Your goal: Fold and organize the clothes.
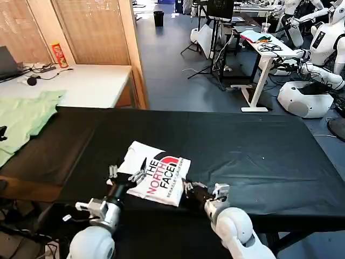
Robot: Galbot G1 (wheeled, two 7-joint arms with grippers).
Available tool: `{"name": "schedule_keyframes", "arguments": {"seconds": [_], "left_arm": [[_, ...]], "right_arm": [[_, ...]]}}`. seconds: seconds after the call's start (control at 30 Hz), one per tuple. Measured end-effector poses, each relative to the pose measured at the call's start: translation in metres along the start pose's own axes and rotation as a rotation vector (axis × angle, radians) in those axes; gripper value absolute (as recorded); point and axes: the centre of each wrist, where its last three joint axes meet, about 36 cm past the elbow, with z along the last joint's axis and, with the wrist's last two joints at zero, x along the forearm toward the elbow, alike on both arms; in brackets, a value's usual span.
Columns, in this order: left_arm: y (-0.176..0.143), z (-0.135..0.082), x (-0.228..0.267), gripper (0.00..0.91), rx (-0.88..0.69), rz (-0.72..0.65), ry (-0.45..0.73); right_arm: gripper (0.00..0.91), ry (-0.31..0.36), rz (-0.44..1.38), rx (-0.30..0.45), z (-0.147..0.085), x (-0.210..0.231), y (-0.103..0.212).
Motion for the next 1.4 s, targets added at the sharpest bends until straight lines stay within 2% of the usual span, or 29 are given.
{"name": "schedule_keyframes", "arguments": {"seconds": [0.17, 0.2, 0.23, 0.27, 0.43, 0.6, 0.8, 0.9, 1.07, 1.13, 1.23, 1.4], "left_arm": [[0.001, 0.002, 0.003, 0.878, 0.001, -0.007, 0.001], [0.002, 0.002, 0.003, 0.878, 0.000, -0.009, 0.000], [0.003, 0.003, 0.004, 0.878, -0.001, -0.012, 0.000], [0.004, 0.003, 0.004, 0.878, -0.001, -0.016, 0.001], [0.006, 0.011, 0.005, 0.878, -0.004, -0.057, 0.021], [0.014, 0.018, 0.009, 0.878, 0.013, -0.098, 0.038], [0.016, 0.016, 0.021, 0.878, 0.004, -0.107, 0.094], [0.017, 0.011, 0.029, 0.878, 0.005, -0.109, 0.100], [0.021, 0.005, 0.053, 0.878, -0.018, -0.139, 0.132], [0.020, 0.004, 0.064, 0.878, -0.024, -0.145, 0.149], [0.019, 0.004, 0.079, 0.878, -0.017, -0.145, 0.188], [0.016, 0.004, 0.098, 0.878, -0.015, -0.140, 0.260]], "right_arm": [[0.068, -0.006, 0.009, 0.030, -0.012, -0.003, -0.021], [0.176, -0.007, 0.017, 0.044, -0.017, -0.004, -0.028], [0.380, -0.006, 0.023, 0.060, -0.022, -0.005, -0.035], [0.878, -0.002, 0.030, 0.082, -0.030, -0.006, -0.044], [0.878, -0.015, 0.094, 0.187, -0.056, 0.003, -0.073], [0.878, -0.106, 0.160, 0.286, -0.052, 0.030, -0.066], [0.878, -0.248, 0.225, 0.412, -0.018, 0.062, -0.050], [0.878, -0.339, 0.272, 0.464, 0.014, 0.078, -0.045], [0.878, -0.444, 0.358, 0.547, 0.065, 0.103, -0.043], [0.878, -0.471, 0.391, 0.547, 0.082, 0.116, -0.038], [0.878, -0.460, 0.436, 0.520, 0.102, 0.134, -0.031], [0.878, -0.365, 0.479, 0.420, 0.117, 0.166, -0.011]]}}
